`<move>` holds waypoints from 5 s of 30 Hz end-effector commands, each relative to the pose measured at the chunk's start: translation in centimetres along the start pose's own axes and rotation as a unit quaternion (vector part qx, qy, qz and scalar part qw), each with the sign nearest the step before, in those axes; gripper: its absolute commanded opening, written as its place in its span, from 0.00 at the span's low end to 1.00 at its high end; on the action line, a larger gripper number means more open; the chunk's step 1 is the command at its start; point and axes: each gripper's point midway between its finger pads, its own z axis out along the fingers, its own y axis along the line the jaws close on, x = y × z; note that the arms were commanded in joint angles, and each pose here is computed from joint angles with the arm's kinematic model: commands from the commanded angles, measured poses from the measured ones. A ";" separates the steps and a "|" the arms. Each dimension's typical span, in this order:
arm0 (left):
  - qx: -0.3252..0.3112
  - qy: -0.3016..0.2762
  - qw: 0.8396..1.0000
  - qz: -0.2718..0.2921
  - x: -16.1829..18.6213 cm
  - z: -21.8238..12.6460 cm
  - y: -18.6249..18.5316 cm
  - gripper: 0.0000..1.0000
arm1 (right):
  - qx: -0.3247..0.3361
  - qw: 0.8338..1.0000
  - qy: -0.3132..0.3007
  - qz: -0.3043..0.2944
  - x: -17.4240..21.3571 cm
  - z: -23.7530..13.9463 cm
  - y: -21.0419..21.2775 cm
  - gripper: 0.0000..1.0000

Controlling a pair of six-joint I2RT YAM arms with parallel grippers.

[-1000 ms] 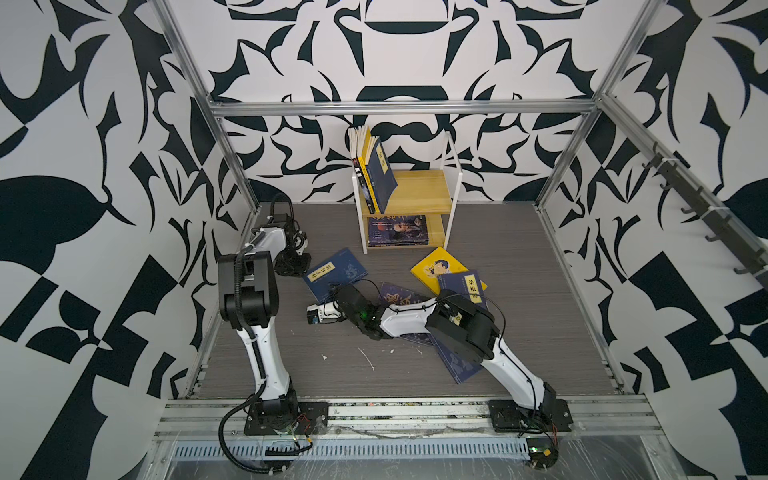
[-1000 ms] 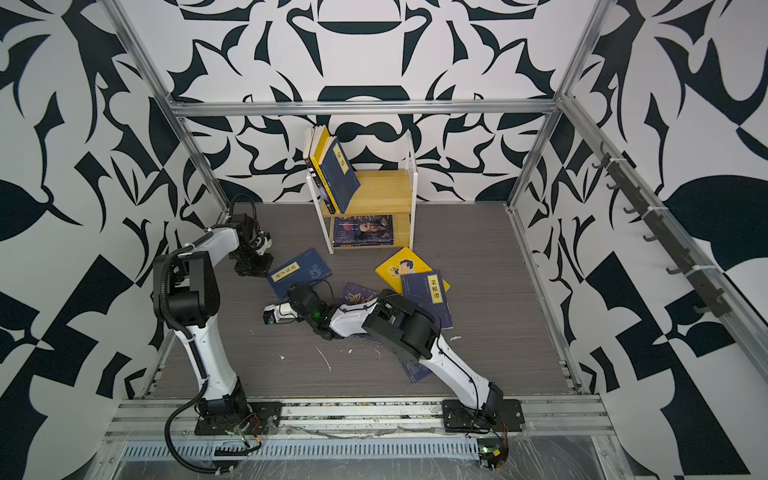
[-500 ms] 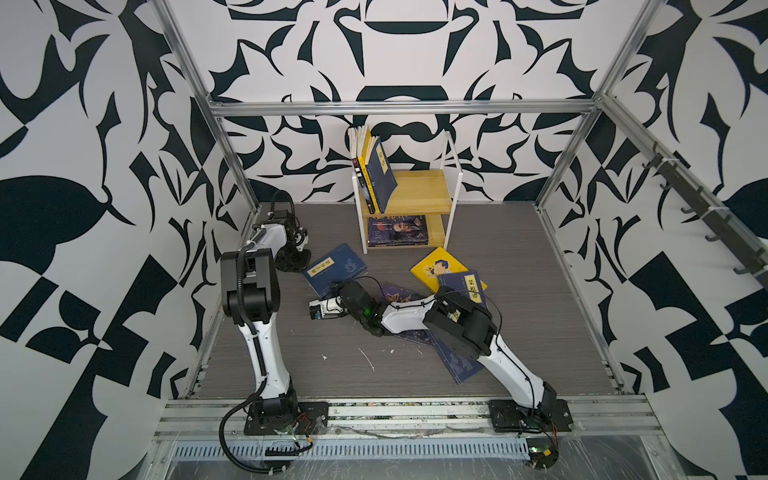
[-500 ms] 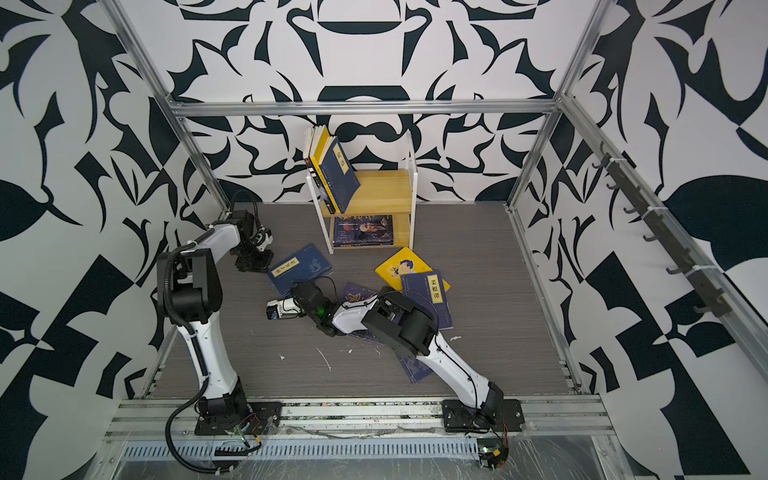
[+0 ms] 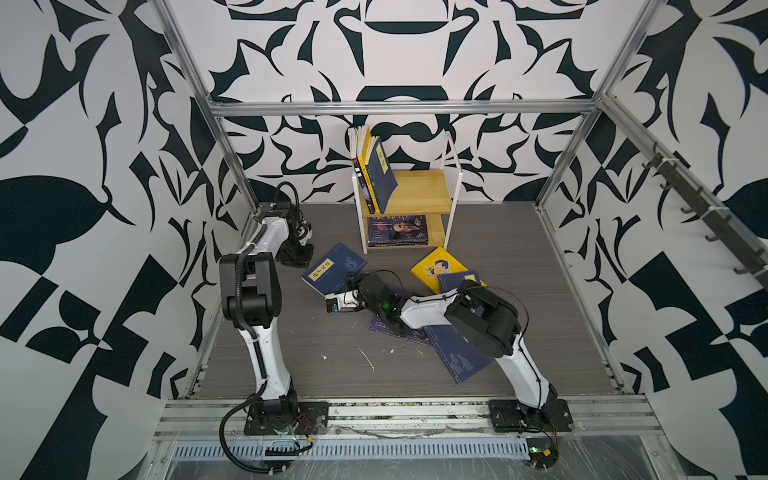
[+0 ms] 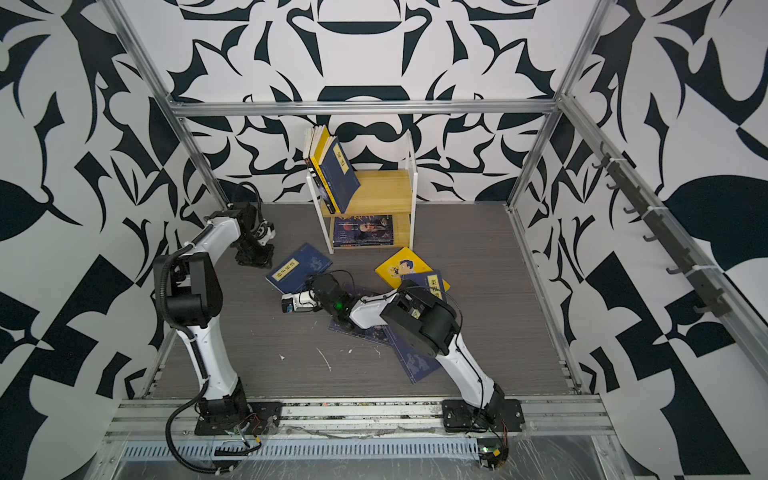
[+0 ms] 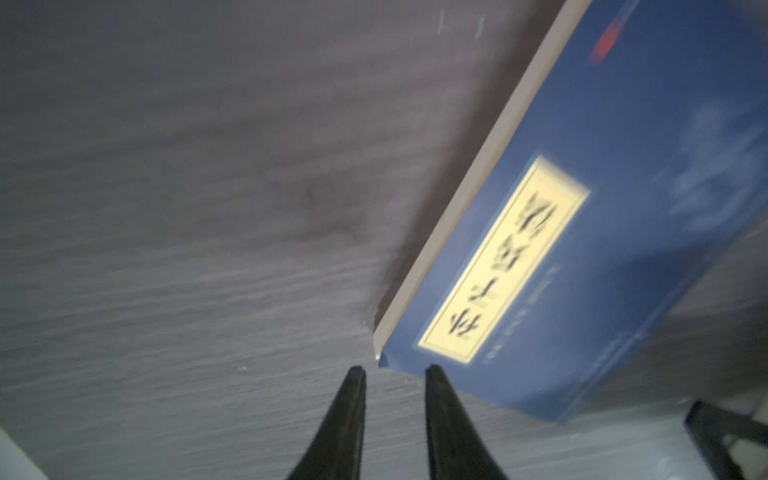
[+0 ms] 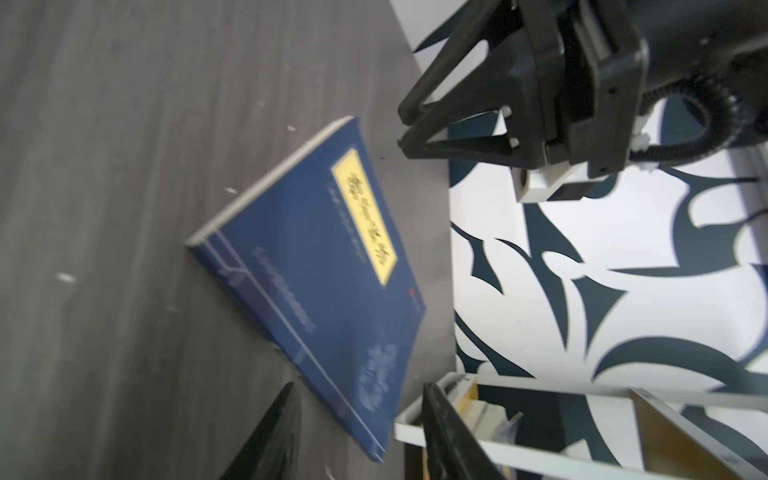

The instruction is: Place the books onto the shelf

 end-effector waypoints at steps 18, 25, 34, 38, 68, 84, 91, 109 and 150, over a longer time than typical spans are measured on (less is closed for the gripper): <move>0.061 0.034 0.995 0.065 -2.6 6.0 -4.8 0.44 | -0.024 1.000 -0.008 -0.001 1.2 0.7 -0.2 0.52; 0.038 0.082 0.991 0.095 -1.0 8.5 -4.0 0.45 | -0.043 0.999 -0.010 -0.016 1.5 1.4 0.9 0.53; 0.090 0.159 0.975 0.129 3.9 9.1 -6.8 0.45 | -0.045 0.999 -0.015 -0.012 1.0 1.5 0.9 0.54; 0.114 0.183 0.966 0.141 6.1 8.5 -8.2 0.43 | -0.053 0.998 -0.020 -0.019 1.0 1.4 1.5 0.57; 0.177 0.263 0.934 0.164 11.1 7.1 -9.9 0.12 | 0.158 0.981 -0.095 -0.055 -6.9 -1.2 -12.2 0.58; 0.200 0.280 0.925 0.160 12.7 6.4 -10.8 0.11 | 0.130 0.986 -0.086 -0.060 -5.8 -0.5 -10.8 0.58; 0.189 0.273 0.929 0.162 12.2 6.3 -10.5 0.11 | 0.059 0.994 -0.067 -0.058 -4.1 0.1 -7.3 0.63; 0.127 0.156 0.973 0.114 8.6 1.5 -7.2 0.34 | -0.110 0.977 -0.081 0.166 -5.6 -9.5 -4.6 0.65; 0.151 0.083 0.903 -0.392 16.4 -2.0 -2.0 0.83 | -0.332 0.424 0.288 0.792 -3.8 -7.9 6.1 0.55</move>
